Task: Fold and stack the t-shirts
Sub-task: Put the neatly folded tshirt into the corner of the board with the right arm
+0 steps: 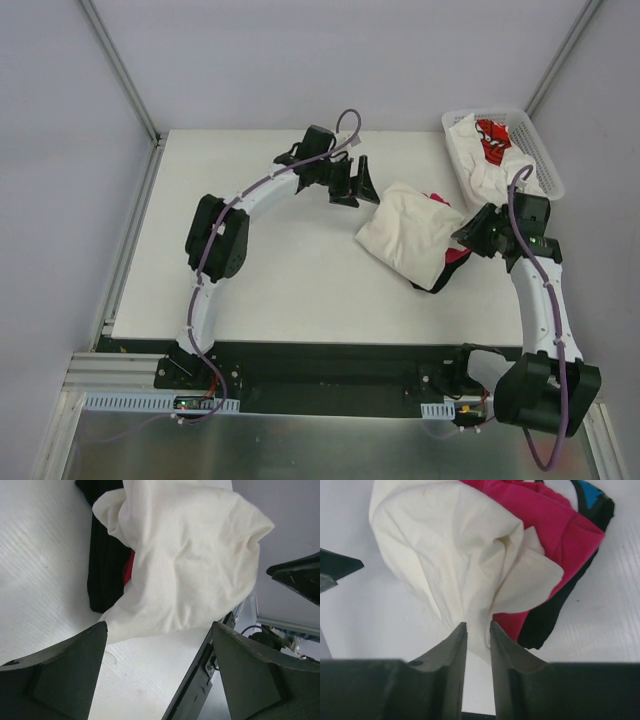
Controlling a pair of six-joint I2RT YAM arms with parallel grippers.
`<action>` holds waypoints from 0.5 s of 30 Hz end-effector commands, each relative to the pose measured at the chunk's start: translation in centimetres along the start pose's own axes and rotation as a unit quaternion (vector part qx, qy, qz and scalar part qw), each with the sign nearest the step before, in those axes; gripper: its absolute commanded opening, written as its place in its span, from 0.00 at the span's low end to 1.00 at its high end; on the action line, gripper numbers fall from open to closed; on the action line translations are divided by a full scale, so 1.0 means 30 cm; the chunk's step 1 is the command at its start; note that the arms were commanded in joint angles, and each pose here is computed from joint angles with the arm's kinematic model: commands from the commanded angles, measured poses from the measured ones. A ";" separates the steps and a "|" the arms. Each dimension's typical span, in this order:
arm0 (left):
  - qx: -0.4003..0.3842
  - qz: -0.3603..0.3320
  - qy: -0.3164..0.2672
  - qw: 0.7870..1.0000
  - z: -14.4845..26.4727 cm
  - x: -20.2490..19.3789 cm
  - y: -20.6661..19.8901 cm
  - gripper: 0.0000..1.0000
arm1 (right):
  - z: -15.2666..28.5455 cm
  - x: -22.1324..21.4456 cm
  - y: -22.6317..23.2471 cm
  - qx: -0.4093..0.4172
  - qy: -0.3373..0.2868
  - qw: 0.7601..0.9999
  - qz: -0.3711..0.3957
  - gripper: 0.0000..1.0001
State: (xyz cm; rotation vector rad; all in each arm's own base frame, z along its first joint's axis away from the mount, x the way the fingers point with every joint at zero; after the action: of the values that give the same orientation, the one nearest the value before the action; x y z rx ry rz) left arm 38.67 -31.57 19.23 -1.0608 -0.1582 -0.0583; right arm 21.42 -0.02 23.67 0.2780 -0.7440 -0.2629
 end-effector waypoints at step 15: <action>-0.014 -0.054 -0.064 0.996 0.177 0.023 -0.111 0.84 | -0.216 0.151 0.095 0.096 0.019 0.995 -0.013 0.01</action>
State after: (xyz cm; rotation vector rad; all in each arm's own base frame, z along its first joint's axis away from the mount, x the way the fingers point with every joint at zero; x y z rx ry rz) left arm 38.41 -28.44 23.64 -1.0644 -0.2867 -0.0470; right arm 26.85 1.92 23.15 0.4437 -0.7116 -0.2230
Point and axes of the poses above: each gripper's point midway between its finger pads, its own z axis back along the fingers, its own y axis along the line the jaws close on, x = y × z, the point moved 10 cm from there along z, back along the fingers, and after that the axes turned 14 degrees about z, right-handed, at the moved point
